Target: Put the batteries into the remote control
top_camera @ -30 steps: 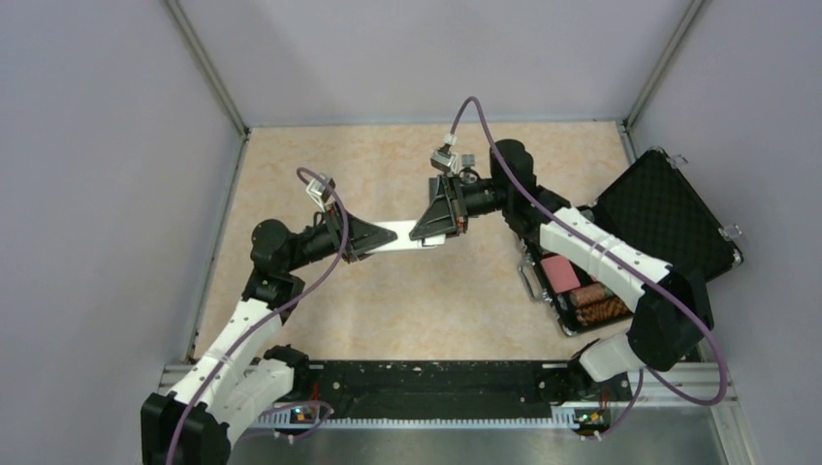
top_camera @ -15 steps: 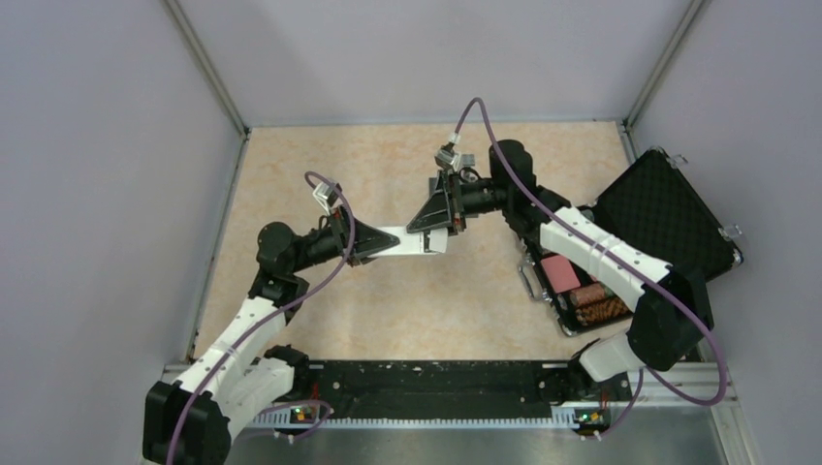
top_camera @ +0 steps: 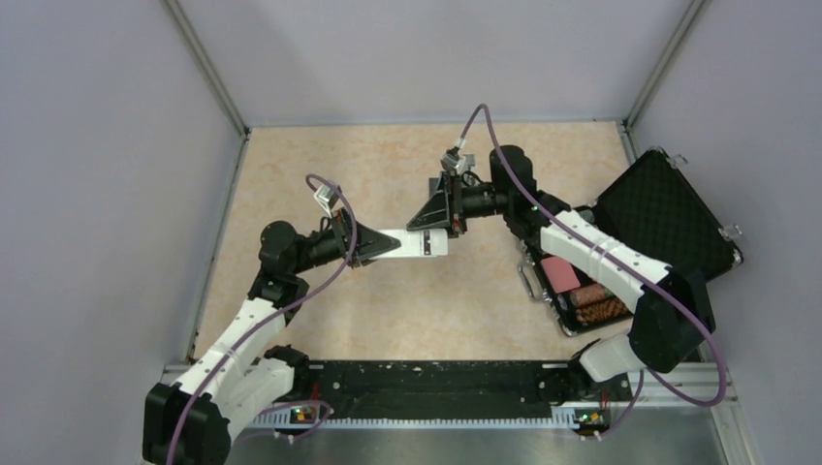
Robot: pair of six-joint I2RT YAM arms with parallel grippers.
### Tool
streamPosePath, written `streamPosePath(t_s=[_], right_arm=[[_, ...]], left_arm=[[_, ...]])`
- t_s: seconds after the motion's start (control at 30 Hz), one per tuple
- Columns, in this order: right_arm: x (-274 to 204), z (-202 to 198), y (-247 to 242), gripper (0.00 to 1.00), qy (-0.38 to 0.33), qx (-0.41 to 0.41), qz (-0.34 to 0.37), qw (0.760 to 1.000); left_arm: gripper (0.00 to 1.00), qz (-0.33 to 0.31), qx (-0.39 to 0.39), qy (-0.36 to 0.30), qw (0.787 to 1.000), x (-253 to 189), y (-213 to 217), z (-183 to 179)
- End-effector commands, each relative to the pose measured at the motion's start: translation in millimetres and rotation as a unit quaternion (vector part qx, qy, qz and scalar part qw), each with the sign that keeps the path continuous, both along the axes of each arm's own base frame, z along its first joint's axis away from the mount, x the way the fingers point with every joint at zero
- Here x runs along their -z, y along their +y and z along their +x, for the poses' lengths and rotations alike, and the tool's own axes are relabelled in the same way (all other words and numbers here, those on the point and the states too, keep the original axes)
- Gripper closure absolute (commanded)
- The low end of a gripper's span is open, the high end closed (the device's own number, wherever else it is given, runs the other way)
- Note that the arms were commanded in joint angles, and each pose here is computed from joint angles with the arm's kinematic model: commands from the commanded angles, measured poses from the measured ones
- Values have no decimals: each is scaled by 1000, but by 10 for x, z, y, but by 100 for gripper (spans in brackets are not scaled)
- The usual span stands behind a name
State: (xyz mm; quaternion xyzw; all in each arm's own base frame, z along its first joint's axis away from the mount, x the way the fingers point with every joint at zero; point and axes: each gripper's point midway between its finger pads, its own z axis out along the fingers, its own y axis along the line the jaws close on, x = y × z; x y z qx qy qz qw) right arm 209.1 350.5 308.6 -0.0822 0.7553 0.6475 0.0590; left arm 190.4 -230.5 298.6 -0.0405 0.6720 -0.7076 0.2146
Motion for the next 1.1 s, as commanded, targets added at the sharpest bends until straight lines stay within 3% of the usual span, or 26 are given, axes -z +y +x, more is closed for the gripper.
streamPosePath(t_s=[0.0,0.43,1.07], right_arm=[[-108,75,-80,60,-1,35,20,999],[21,240,-85,58,45,80,11,996],[325,518,-164,59,122,207,-56,969]], left_arm=[[100,49,-37,-8,998,184,46,151],[100,43,-22,47,998,459,34,183],[100,37,14,43,998,461,-49,172]])
